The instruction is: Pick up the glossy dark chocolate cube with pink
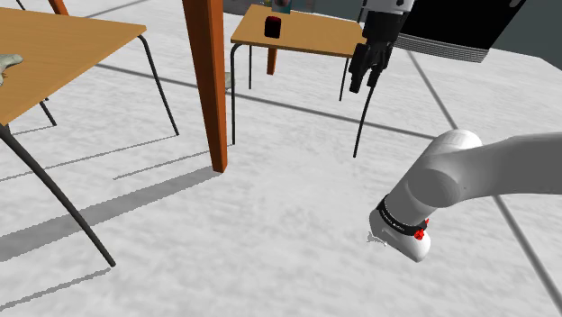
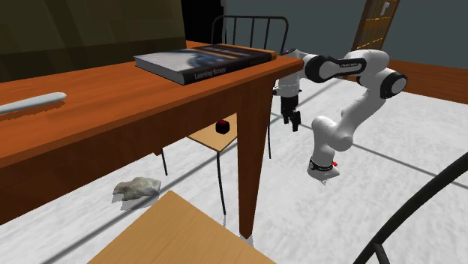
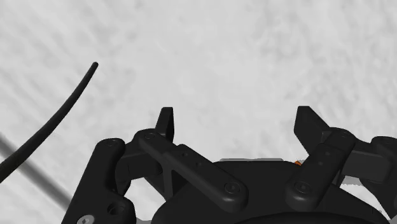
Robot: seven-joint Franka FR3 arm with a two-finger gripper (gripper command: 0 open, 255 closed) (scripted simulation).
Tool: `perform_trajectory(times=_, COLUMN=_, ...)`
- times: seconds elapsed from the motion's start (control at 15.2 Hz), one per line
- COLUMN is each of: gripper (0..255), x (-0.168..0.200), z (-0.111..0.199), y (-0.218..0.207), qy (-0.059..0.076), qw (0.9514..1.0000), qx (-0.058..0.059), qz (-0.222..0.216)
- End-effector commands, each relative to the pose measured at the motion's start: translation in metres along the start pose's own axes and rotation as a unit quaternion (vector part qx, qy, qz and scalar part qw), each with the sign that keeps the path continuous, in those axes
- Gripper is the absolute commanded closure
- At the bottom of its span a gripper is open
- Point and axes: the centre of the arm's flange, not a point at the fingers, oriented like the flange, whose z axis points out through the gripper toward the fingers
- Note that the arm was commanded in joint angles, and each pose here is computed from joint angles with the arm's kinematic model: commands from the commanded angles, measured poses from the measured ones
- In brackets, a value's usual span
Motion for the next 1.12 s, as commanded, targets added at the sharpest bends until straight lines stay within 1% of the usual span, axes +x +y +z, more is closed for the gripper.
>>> perform_trajectory(times=0.0, gripper=0, x=0.0, z=0.0, y=0.0, qy=0.0, qw=1.0, qx=0.0, qz=0.0)
perform_trajectory(times=0.53, gripper=0, x=0.088, z=-0.031, y=-0.006, qy=0.041, qw=0.9991, qx=-0.005, qz=-0.012)
perform_trajectory(times=1.06, gripper=0, x=0.172, z=-0.07, y=-0.014, qy=0.083, qw=0.9962, qx=-0.01, qz=-0.025)
